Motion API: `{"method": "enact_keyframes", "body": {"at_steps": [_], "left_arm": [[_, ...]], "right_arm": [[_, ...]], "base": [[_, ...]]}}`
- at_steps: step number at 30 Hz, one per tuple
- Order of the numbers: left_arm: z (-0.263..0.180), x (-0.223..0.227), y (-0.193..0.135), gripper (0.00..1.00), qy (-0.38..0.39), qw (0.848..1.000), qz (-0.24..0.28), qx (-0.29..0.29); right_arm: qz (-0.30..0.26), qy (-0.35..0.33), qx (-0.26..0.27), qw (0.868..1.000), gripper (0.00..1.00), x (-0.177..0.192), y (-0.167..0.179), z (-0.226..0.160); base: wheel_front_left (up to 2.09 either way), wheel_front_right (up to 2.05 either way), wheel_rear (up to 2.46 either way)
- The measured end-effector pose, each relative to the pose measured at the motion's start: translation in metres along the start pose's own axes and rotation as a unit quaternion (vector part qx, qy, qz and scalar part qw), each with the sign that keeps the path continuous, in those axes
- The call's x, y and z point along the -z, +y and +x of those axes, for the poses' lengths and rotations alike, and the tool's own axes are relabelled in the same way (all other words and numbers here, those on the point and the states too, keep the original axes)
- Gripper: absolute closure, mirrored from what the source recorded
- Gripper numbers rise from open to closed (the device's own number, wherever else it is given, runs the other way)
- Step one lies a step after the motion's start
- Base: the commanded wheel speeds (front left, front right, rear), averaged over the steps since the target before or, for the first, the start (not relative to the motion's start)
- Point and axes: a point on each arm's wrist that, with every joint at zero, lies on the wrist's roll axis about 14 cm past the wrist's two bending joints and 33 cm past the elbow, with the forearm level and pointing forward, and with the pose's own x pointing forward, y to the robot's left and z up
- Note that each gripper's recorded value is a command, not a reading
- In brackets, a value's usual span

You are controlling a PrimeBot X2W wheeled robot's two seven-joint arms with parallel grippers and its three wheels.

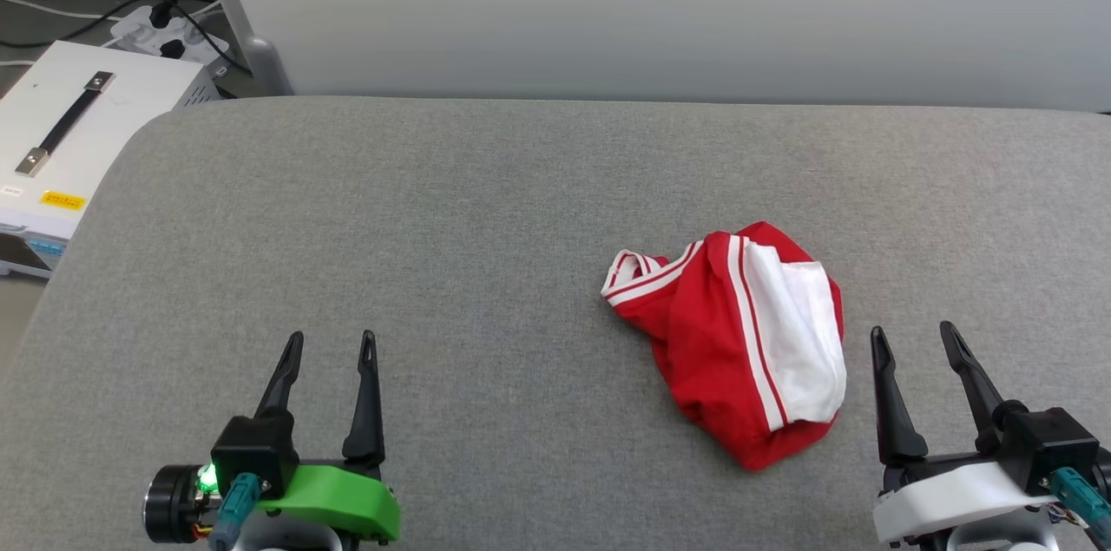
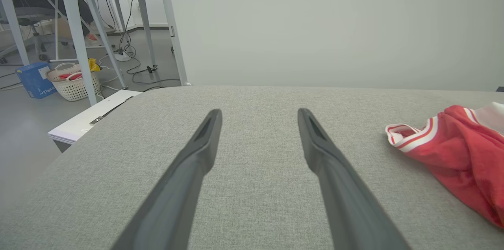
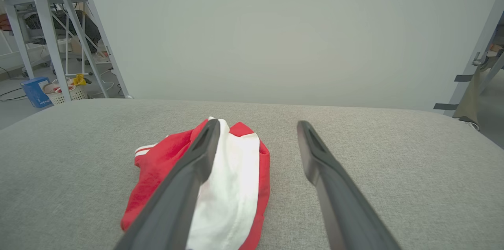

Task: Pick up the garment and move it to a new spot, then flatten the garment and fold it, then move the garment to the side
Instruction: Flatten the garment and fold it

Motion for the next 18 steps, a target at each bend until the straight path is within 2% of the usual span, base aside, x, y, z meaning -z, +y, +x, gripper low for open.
{"method": "enact_keyframes", "body": {"at_steps": [9, 14, 18], "left_arm": [[0.001, 0.001, 0.0, 0.0, 0.001, 1.0, 0.003, -0.001], [0.001, 0.003, 0.002, 0.0, 0.004, 1.0, 0.006, -0.002], [0.003, 0.007, 0.001, 0.0, 0.008, 1.0, 0.002, -0.001]], "right_arm": [[-0.001, -0.002, 0.005, 1.0, 0.0, -0.001, -0.003, 0.001], [-0.014, -0.035, 0.014, 0.999, 0.0, -0.022, -0.011, 0.01], [-0.035, -0.086, 0.008, 0.996, 0.0, -0.053, -0.011, 0.03]], "base": [[0.0, 0.0, 0.0], [0.0, 0.0, 0.0], [0.0, 0.0, 0.0]]}}
